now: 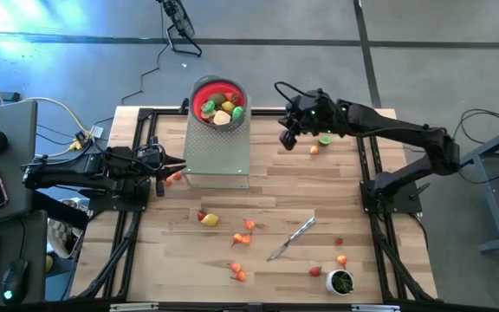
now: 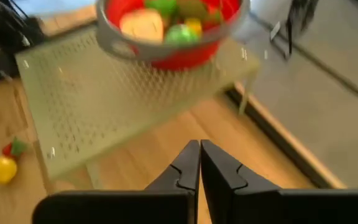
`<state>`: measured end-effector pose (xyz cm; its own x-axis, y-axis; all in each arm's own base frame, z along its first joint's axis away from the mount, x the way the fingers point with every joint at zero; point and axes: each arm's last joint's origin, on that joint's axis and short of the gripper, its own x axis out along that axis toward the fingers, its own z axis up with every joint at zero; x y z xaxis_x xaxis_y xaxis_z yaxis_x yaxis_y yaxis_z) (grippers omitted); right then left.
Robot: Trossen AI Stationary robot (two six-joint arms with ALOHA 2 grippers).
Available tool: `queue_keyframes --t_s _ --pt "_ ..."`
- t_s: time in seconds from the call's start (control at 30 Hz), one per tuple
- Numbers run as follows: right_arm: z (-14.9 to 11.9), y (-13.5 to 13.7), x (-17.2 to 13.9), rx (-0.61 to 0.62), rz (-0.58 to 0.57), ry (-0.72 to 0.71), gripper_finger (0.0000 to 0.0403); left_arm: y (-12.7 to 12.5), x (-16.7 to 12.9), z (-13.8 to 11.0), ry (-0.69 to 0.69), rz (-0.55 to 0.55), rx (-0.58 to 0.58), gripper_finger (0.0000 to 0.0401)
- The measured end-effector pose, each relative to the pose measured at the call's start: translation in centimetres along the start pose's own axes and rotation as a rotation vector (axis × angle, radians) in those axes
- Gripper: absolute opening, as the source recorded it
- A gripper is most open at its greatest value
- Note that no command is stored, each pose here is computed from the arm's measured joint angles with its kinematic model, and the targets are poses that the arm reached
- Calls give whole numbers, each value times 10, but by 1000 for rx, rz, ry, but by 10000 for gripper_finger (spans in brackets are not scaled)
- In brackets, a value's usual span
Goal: Pick & Place Fruit
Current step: Put the orange pear into the red strainer on the shelf
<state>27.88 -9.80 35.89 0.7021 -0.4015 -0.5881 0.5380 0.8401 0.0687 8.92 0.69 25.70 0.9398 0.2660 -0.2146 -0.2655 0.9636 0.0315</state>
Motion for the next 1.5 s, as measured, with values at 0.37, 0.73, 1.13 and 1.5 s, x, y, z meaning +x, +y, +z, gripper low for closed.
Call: queue_keyframes --t_s 0.37,0.73,1.13,1.5 --pt "-50 -13 29 154 -120 175 3 0 0 0 0 0 0 67" --pt "-118 -29 53 358 -219 325 2 0 0 0 0 0 0 67" --pt "-156 -36 55 510 -336 412 2 0 0 -1 7 0 2 67" --pt "-158 -39 54 449 -419 393 2 0 0 -1 14 1 4 67"
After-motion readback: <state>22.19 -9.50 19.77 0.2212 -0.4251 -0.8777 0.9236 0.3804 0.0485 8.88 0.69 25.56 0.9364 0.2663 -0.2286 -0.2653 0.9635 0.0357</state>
